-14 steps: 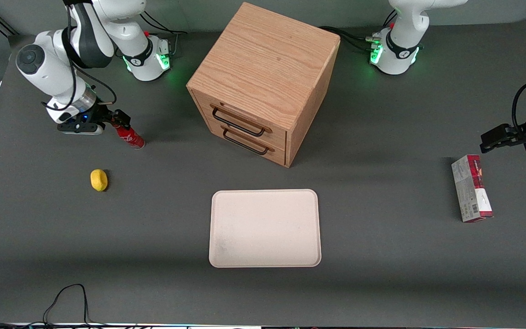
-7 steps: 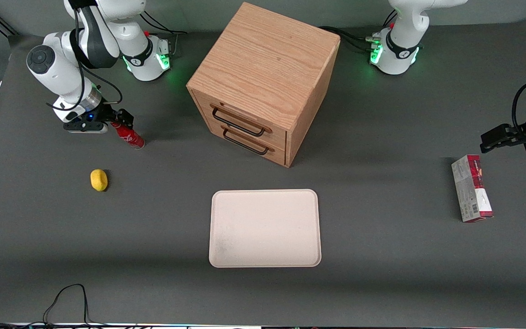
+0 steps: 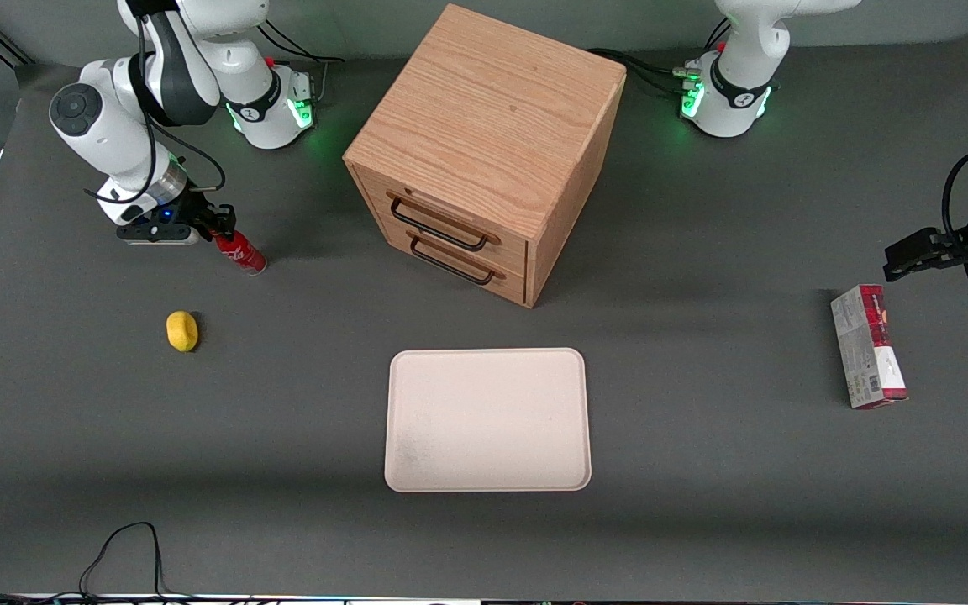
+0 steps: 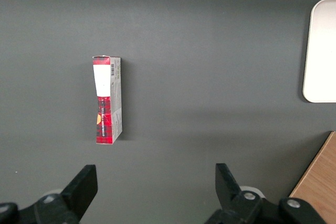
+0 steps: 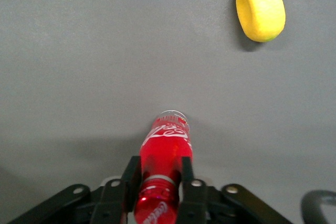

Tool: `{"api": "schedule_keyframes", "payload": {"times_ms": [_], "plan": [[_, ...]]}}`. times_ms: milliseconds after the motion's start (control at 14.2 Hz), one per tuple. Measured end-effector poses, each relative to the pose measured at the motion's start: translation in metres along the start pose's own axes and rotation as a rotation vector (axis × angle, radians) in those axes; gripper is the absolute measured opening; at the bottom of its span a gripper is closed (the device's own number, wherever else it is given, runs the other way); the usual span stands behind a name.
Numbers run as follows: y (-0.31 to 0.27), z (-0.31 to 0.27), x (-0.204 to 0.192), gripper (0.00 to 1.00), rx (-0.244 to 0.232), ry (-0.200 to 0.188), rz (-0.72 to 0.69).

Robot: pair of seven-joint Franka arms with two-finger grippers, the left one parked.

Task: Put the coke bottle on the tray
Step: 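Lower the open right gripper around the bottle and close it, then lift the bottle with the right gripper and carry it toward the tray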

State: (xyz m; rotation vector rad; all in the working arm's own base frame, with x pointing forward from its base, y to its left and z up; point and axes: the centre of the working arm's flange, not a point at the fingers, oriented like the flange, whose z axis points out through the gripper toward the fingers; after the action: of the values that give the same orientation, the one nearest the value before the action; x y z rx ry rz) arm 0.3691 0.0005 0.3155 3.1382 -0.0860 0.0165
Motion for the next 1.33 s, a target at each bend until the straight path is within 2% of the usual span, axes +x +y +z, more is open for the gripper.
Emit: {"api": "schedule_keyframes", "payload": {"times_ms": [351, 561, 1123, 1333], "plan": [[0.0, 0.0, 0.003, 0.32, -0.002, -0.006, 0.0], [0.002, -0.015, 0.023, 0.32, -0.012, -0.026, 0.007], [-0.005, -0.161, 0.165, 0.32, -0.063, -0.067, 0.034], [-0.031, -0.219, 0.217, 0.32, -0.029, -0.052, 0.064]]}}
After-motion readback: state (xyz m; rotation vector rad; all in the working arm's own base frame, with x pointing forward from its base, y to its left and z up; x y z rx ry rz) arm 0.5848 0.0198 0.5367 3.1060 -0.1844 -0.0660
